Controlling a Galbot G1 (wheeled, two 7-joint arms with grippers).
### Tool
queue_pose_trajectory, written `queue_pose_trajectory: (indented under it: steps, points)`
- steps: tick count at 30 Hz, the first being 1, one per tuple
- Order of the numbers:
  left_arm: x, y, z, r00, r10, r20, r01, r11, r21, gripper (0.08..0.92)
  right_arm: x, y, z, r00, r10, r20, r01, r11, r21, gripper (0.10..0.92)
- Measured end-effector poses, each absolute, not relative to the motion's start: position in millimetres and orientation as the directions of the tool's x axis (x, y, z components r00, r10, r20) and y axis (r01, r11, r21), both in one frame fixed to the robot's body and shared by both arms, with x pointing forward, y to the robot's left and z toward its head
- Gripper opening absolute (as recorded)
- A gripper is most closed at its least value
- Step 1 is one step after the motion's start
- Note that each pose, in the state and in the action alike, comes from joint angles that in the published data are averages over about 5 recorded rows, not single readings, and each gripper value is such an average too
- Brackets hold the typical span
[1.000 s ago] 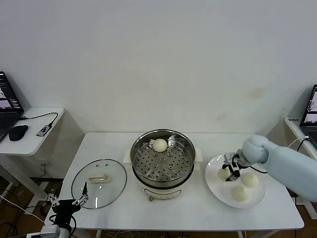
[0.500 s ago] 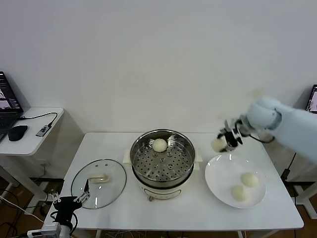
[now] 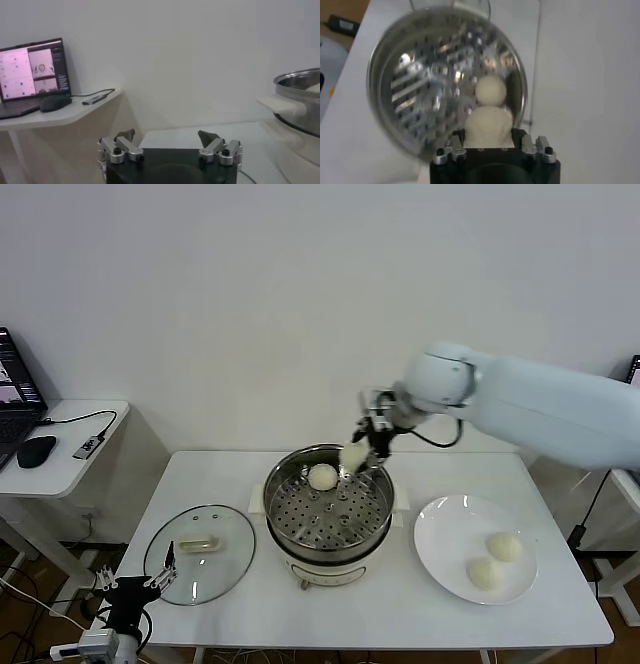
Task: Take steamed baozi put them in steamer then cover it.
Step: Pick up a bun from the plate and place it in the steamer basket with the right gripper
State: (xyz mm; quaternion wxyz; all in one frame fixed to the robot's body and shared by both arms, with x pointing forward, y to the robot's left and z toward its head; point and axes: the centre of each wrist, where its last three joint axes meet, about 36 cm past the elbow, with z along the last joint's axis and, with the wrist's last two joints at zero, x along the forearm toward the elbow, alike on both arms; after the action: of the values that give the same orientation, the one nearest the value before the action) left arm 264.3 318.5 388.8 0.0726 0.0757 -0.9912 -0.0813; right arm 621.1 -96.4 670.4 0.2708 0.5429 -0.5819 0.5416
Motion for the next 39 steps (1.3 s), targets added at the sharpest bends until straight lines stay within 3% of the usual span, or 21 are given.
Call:
queue_pose_trajectory:
  steps: [11,25,35,39]
  points:
    - [263.8,319.8,389.5,-0.977,-0.172,0.125,-0.150,0.974,0.169,0.823,620.5,-18.2,623.7,-0.211,-0.307,0.928,-0.940,-0.197,-0.278,0.585]
    - [264.5,316.0,389.9,-0.978,-0.170,0.121,-0.150,0.976,0.158,0.823,622.4,7.4,583.5,-0.189,-0.272,0.943,-0.953,-0.182,-0.243,0.588]
    - [264.4,314.9,388.7,-0.978,-0.169,0.124,-0.149,0.976,0.156,0.823,625.1,1.3,598.7,-0.185,-0.271,0.945,-0.950,-0.199,-0.243,0.803]
    - [263.6,316.4,388.9,-0.978,-0.169,0.126,-0.148,0.976,0.162,0.823,627.7,-18.8,620.6,-0.186,-0.258,0.948,-0.945,-0.217,-0.244,0.821]
